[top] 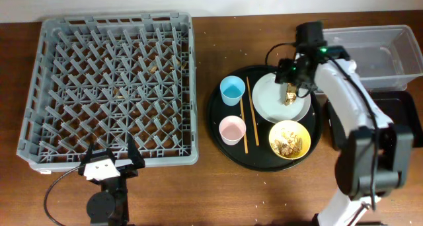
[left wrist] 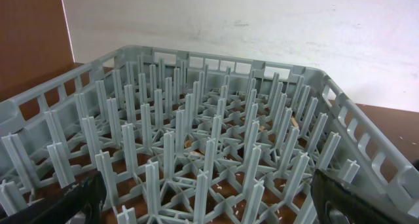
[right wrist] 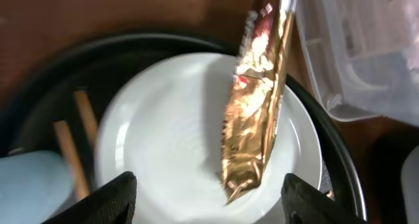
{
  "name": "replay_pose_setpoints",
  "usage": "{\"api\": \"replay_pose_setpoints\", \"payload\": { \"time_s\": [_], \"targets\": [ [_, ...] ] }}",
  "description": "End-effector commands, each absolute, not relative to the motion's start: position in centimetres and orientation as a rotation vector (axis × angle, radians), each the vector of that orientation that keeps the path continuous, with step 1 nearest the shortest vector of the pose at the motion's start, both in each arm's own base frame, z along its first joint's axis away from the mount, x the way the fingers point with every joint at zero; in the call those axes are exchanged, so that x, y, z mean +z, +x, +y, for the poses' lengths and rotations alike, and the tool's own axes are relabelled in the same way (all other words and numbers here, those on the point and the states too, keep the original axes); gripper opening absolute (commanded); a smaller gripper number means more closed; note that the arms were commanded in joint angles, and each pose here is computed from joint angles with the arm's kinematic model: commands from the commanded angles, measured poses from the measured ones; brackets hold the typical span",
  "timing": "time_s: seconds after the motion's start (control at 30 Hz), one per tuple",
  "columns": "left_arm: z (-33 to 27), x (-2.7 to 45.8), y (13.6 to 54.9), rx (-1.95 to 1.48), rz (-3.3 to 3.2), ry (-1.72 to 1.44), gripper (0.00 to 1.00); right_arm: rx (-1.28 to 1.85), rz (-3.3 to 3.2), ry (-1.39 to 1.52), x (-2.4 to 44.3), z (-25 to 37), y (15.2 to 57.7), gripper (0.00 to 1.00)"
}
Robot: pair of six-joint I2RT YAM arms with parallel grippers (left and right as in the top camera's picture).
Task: Sort waste into correct bins and load items into the dishwasher rack
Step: 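Grasp the tissue and foil and drop them into the clear bin, then grasp the yellow bowl of shell scraps with the right gripper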
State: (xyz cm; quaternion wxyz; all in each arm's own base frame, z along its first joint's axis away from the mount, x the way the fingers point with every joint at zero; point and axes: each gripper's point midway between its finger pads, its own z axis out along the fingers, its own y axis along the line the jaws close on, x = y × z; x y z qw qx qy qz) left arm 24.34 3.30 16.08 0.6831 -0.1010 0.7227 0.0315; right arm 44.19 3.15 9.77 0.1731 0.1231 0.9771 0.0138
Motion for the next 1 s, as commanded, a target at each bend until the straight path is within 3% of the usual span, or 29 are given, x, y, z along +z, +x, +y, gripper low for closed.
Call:
{"api": "replay_pose_setpoints", "payload": {
  "time_s": [0.0,0.07,0.1,0.13,0.17,0.2,0.27,0.3,0.37,0.43,0.5,0.53,0.57,0.63,0.7,0.73,0.77,0.87,0.97],
  "targets": [
    [3.3,16.0,24.3,0.082,1.624,-0.214,1.00,-0.157,2.843,0.463,4.7,1.7,43.6,0.68],
    [3.3,16.0,24.3,0.082,1.624,-0.214,1.00,-0.188,2.913,0.460,1.3,1.6,43.2,0.68],
    [3.3,16.0,24.3,0.082,1.624,-0.213,0.99,-0.196,2.932,0.450,0.6,1.6,43.0,0.63],
    [3.3,16.0,24.3,0.082,1.624,-0.214,1.00,-0.201,2.936,0.450,0.4,1.5,43.0,0.47],
    [3.3,16.0,24.3,0.082,1.624,-0.214,1.00,-0.202,2.935,0.450,0.4,1.5,43.0,0.09],
    [3.3,16.0,24.3,0.082,1.624,-0.214,1.00,-0.199,2.928,0.450,0.8,1.5,43.2,0.04],
    [3.3,16.0,24.3,0.082,1.624,-0.214,1.00,-0.162,2.835,0.466,7.0,1.2,44.8,0.04],
    [3.3,16.0,24.3,0.082,1.624,-0.214,1.00,-0.133,2.740,0.511,12.8,-0.3,45.5,0.04],
    [3.3,16.0,24.3,0.082,1.624,-0.214,1.00,-0.107,2.587,0.626,19.1,-4.4,45.7,0.04],
    [3.3,16.0,24.3,0.082,1.624,-0.214,1.00,-0.123,2.506,0.745,20.0,-8.6,45.9,0.04],
    [3.3,16.0,24.3,0.082,1.624,-0.214,1.00,-0.145,2.445,0.837,17.0,-12.8,47.8,0.04],
    [3.3,15.9,24.3,0.082,1.624,-0.214,1.00,-0.155,2.427,0.875,14.4,-14.8,49.3,0.19],
    [3.3,15.9,24.3,0.082,1.624,-0.214,1.00,-0.154,2.468,0.817,13.0,-15.0,49.6,0.99],
    [3.3,16.0,24.3,0.082,1.624,-0.214,1.00,-0.165,2.470,0.731,15.0,-14.8,49.6,0.99],
    [3.3,16.0,24.3,0.082,1.624,-0.214,1.00,-0.048,2.424,0.686,21.3,-12.8,48.0,0.98],
    [3.3,16.0,24.3,0.082,1.624,-0.214,1.00,0.146,2.438,0.623,25.4,-9.3,45.0,0.98],
    [3.3,16.0,24.3,0.082,1.624,-0.214,1.00,0.230,2.480,0.599,26.6,-7.5,42.5,0.99],
    [3.3,16.0,24.3,0.082,1.624,-0.214,1.00,0.344,2.791,0.534,25.2,-1.3,34.4,0.93],
    [3.3,16.0,24.3,0.082,1.624,-0.214,1.00,0.284,2.975,0.329,19.7,4.9,32.7,0.83]
  ]
}}
